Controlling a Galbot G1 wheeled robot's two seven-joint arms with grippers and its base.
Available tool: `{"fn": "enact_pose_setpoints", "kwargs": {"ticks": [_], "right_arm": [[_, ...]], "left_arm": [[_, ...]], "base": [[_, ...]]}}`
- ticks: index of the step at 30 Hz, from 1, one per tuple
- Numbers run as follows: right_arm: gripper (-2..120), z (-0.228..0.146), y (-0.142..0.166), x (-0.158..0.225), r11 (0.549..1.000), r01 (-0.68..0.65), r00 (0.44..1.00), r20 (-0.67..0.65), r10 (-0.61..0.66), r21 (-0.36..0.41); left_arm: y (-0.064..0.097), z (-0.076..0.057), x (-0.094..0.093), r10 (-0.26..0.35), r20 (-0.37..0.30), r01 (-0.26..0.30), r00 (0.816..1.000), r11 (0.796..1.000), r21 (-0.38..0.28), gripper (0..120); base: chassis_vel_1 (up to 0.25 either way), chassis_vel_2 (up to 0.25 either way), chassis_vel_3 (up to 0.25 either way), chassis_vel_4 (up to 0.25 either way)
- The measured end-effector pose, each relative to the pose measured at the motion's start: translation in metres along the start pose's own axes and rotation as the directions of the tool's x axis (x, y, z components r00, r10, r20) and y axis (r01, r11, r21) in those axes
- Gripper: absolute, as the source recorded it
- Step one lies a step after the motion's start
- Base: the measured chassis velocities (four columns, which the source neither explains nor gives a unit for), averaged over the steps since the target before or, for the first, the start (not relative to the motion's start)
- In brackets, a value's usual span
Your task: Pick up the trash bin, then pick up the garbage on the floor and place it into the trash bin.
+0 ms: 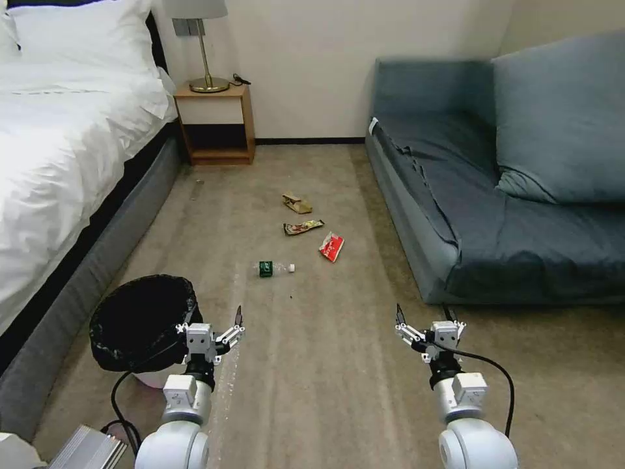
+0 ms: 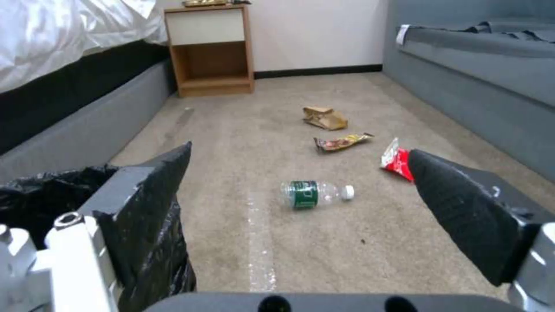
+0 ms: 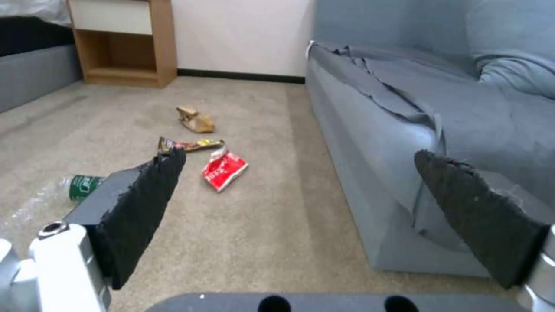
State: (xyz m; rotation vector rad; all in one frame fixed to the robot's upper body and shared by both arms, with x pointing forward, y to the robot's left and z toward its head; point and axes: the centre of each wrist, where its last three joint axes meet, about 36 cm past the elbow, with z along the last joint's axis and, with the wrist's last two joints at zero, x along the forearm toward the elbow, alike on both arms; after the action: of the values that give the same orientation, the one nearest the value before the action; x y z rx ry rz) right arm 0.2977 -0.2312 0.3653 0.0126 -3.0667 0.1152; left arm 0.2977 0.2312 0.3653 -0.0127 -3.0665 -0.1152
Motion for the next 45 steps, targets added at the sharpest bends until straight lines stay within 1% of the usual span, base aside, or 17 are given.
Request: {"fn": "enact_pose_setpoints", "kwargs": {"ticks": [10,14,16,17,19,20,22,23,25,26,27,31,33,36,41,44,45], "right_arm": [[100,0.001,0.0,-0.001,1.0,0.002,1.0,-0.002,-0.002,-0.002],[100,0.017,-0.002,-0.015,0.999,0.039,0.998,-0.038,-0.04,-0.035],[100,0.035,-0.005,-0.031,0.995,0.075,0.993,-0.085,-0.081,-0.069],[100,0.035,-0.005,-0.031,0.995,0.075,0.993,-0.085,-0.081,-0.069],[100,0.052,-0.012,-0.048,0.99,0.104,0.984,-0.135,-0.117,-0.1],[100,0.052,-0.012,-0.048,0.99,0.104,0.984,-0.135,-0.117,-0.1],[100,0.068,-0.021,-0.062,0.985,0.12,0.973,-0.183,-0.142,-0.124],[100,0.068,-0.021,-0.062,0.985,0.12,0.973,-0.183,-0.142,-0.124],[100,0.082,-0.033,-0.076,0.982,0.126,0.96,-0.232,-0.157,-0.144],[100,0.082,-0.033,-0.076,0.982,0.126,0.96,-0.232,-0.157,-0.144],[100,0.089,-0.041,-0.084,0.98,0.127,0.952,-0.26,-0.164,-0.156],[100,0.099,-0.056,-0.095,0.979,0.118,0.94,-0.301,-0.163,-0.165],[100,0.103,-0.059,-0.098,0.979,0.115,0.935,-0.314,-0.165,-0.171],[100,0.103,-0.06,-0.098,0.979,0.116,0.935,-0.314,-0.165,-0.17],[100,0.092,-0.071,-0.105,0.98,0.127,0.938,-0.304,-0.168,-0.15],[100,0.06,-0.09,-0.118,0.983,0.154,0.951,-0.256,-0.174,-0.099],[100,0.033,-0.103,-0.127,0.983,0.175,0.958,-0.219,-0.183,-0.055]], "left_arm": [[0.002,0.001,-0.002,-0.006,-0.002,0.006,1.0,1.0,-0.002,100],[0.006,0.004,-0.005,-0.019,-0.006,0.019,1.0,1.0,-0.004,100],[0.025,0.016,-0.023,-0.099,-0.032,0.099,0.995,0.995,-0.01,100],[0.025,0.016,-0.023,-0.099,-0.032,0.099,0.995,0.995,-0.01,100],[0.052,0.031,-0.046,-0.21,-0.071,0.21,0.975,0.978,-0.007,100],[0.052,0.031,-0.046,-0.21,-0.071,0.21,0.975,0.978,-0.007,100],[0.075,0.041,-0.063,-0.304,-0.109,0.306,0.946,0.952,0.008,100],[0.075,0.041,-0.063,-0.304,-0.109,0.306,0.946,0.952,0.008,100],[0.1,0.027,-0.064,-0.354,-0.096,0.355,0.93,0.935,-0.003,100],[0.1,0.027,-0.064,-0.354,-0.096,0.355,0.93,0.935,-0.003,100],[0.105,0.018,-0.062,-0.352,-0.078,0.353,0.933,0.936,-0.011,100],[0.108,0.009,-0.058,-0.347,-0.06,0.346,0.936,0.938,-0.02,100],[0.107,-0.007,-0.053,-0.328,-0.027,0.327,0.944,0.945,-0.027,100],[0.103,-0.018,-0.047,-0.312,-0.015,0.311,0.95,0.95,-0.034,100],[0.101,-0.017,-0.042,-0.306,-0.022,0.305,0.952,0.951,-0.044,100],[0.101,-0.015,-0.039,-0.308,-0.025,0.307,0.951,0.951,-0.05,100],[0.101,-0.013,-0.037,-0.307,-0.027,0.306,0.951,0.951,-0.053,100]], "base": [[0.0,0.0,0.0,0.0],[0.0,0.0,0.0,0.0],[0.0,0.0,0.0,0.0],[0.0,0.0,0.0,0.0],[0.0,0.0,0.0,0.0],[0.0,0.0,0.0,0.0],[0.0,0.0,0.0,0.0],[0.0,0.0,0.0,0.0],[0.0,0.0,0.0,0.0],[0.0,0.0,0.0,0.0],[0.0,0.0,0.0,0.0],[0.0,0.0,0.0,0.0],[0.0,0.0,0.0,0.0],[0.0,0.0,0.0,0.0],[0.0,0.0,0.0,0.0],[0.0,0.0,0.0,0.0],[0.0,0.0,0.0,0.0]]}}
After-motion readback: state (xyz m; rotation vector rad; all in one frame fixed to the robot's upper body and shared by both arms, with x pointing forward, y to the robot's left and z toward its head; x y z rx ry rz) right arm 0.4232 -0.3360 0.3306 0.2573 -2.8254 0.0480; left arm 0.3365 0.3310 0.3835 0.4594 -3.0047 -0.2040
